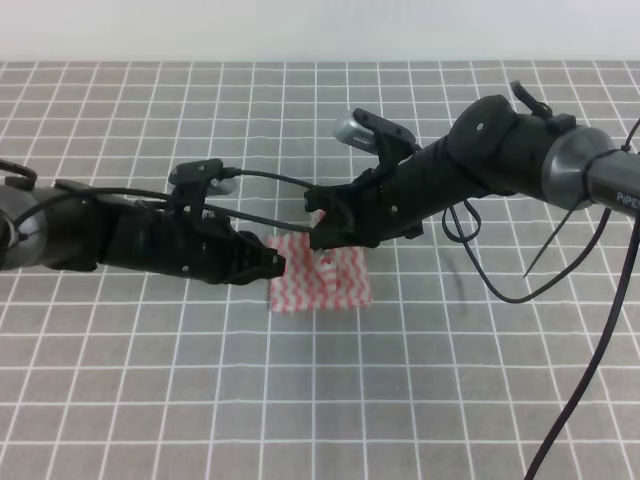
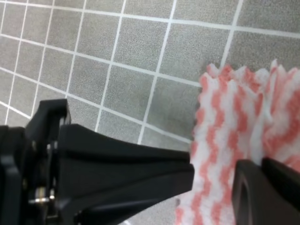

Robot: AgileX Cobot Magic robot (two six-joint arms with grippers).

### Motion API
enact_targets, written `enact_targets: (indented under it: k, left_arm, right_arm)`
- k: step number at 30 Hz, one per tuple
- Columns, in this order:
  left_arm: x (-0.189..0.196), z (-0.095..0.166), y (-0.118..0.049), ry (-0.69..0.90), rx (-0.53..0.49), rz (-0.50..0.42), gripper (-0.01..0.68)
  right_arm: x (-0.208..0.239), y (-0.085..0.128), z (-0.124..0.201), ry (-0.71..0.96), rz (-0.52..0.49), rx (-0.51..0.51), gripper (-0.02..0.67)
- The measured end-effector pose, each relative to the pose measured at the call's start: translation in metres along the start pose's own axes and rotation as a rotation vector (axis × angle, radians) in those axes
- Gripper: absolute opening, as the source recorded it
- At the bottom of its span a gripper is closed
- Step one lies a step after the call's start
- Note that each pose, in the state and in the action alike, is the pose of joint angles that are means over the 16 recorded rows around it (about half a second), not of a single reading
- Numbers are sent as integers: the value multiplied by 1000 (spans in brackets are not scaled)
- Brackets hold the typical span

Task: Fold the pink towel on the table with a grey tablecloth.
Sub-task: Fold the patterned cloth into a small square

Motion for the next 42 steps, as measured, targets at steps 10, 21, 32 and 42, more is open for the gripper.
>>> enact_targets:
  k: [10, 21, 32, 42]
  left_arm:
    - [-8, 1, 9, -11, 2, -12, -3]
    - [-14, 5, 14, 2, 9, -18, -3]
    - [-14, 6, 14, 2, 12, -16, -4]
    - [-14, 6, 13, 3, 18, -11, -4]
  right_arm:
    - [0, 3, 0, 0, -14, -11, -15]
    - [-3, 10, -1, -9, -29, -16, -15]
    - [-8, 14, -1, -19, -33, -19, -15]
    - [-10, 16, -1, -21, -35, -18, -15]
Point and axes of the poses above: a point on each arm's last joint axis where the gripper is mounted, x pointing back along that axis away from the gripper, y along the wrist's bending axis when the last joint is at zero, z = x × y, the point moved 7 cm from there along -x, pointing out along that axis toward the gripper, and after that the axes turned 10 degrees about x, right-handed, at the moved point
